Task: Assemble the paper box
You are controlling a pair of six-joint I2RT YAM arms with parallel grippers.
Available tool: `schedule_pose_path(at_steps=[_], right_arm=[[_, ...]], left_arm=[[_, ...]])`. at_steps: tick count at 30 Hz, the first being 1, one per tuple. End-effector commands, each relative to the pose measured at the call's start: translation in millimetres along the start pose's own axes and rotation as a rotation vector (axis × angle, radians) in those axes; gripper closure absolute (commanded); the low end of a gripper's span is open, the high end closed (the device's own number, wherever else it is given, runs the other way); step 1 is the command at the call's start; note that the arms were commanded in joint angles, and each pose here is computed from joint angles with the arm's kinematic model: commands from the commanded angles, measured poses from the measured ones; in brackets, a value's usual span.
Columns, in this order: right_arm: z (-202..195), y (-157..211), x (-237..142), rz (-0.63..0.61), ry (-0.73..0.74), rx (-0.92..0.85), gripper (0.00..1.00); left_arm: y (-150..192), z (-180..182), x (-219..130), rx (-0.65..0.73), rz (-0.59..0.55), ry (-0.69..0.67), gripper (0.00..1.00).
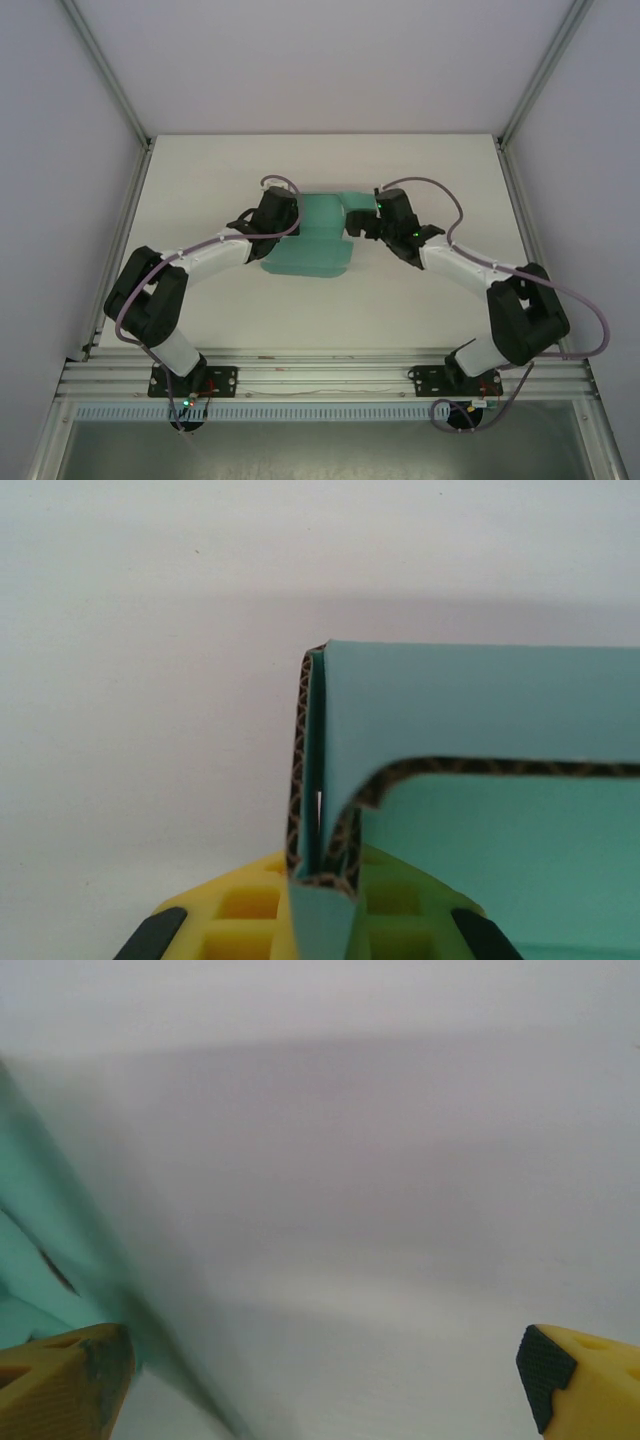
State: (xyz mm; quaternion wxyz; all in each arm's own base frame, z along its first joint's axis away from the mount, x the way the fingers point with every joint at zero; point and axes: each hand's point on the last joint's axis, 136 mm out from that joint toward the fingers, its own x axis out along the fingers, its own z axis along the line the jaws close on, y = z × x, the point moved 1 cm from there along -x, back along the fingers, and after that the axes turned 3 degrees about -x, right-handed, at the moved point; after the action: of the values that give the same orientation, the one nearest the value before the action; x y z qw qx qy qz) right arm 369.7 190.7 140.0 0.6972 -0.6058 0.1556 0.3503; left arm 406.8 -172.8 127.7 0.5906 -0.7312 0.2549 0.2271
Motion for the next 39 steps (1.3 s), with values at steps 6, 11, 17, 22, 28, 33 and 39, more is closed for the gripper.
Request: schedule_pose_path(at_steps=[6, 11, 17, 22, 28, 33, 39], right_arm=[[38, 1, 25, 0.018, -0.122, -0.106, 0.0], [13, -8, 33, -0.073, 0.166, -0.112, 0.0], [1, -15, 4, -0.12, 0.211, -0.108, 0.0], [0, -2, -42, -0.081, 0.116, -0.16, 0.0], [-15, -5, -94, -0.143, -0.07, -0.059, 0.07], [-24, -13, -109, -0.136, -0.319, 0.039, 0.22], [-9, -15, -96, 0.002, -0.578, 0.011, 0.4]], left_arm=[[-16, -16, -11, -0.085, -0.021, 0.076, 1.0], [-18, -16, -9, -0.087, -0.016, 0.064, 1.0], [-13, -5, -8, -0.064, -0.007, 0.009, 1.0], [-11, 1, -10, -0.044, -0.007, -0.008, 1.0], [-8, -11, -19, -0.022, -0.002, 0.099, 1.0], [-3, -20, -21, 0.005, 0.007, 0.17, 1.0], [-2, -27, -25, 0.027, 0.007, 0.212, 1.0]])
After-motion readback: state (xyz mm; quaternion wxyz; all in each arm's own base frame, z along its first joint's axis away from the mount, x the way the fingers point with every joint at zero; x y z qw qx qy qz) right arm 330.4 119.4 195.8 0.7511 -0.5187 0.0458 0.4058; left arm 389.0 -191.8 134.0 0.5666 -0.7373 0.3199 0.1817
